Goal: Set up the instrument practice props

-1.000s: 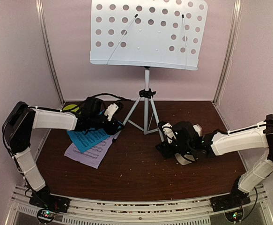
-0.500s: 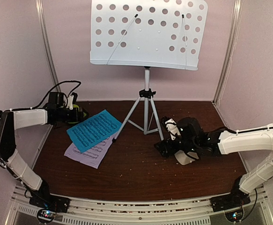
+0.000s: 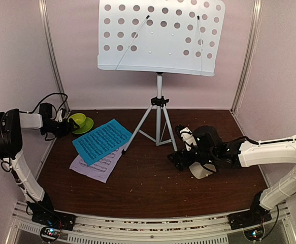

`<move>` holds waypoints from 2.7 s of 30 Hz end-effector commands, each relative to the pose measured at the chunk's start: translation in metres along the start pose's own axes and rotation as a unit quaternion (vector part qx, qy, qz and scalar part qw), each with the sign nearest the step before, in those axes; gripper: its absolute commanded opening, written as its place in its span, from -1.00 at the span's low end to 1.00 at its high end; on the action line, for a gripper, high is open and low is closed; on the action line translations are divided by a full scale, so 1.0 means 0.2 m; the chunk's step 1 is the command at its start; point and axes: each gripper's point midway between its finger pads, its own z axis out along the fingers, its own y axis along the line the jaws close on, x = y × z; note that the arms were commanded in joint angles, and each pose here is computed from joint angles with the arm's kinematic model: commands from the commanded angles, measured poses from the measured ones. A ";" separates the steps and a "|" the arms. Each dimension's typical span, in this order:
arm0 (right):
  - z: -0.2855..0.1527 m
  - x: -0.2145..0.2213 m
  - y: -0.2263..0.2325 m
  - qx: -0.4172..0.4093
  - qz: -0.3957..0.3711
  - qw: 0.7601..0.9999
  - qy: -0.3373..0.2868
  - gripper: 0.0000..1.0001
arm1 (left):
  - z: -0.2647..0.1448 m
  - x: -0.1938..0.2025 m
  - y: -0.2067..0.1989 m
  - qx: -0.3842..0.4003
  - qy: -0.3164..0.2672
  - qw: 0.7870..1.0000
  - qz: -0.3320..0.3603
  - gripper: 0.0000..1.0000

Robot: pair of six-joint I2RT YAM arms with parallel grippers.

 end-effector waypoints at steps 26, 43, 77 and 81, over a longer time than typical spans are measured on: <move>-0.01 -0.10 0.00 0.012 -0.018 1.000 -0.014 1.00 | 0.17 0.18 0.10 0.057 0.114 0.991 -0.029 0.20; -0.01 -0.14 0.00 0.015 -0.024 0.999 -0.021 1.00 | 0.04 0.51 -0.15 0.128 0.133 0.981 -0.052 -0.22; -0.03 -0.13 -0.01 0.017 -0.028 0.999 -0.021 1.00 | 0.19 0.33 -0.47 0.229 0.112 0.967 -0.004 -0.13; -0.03 -0.14 -0.01 0.016 -0.028 0.999 -0.022 1.00 | 0.20 0.37 -0.43 0.208 0.122 0.970 -0.003 -0.15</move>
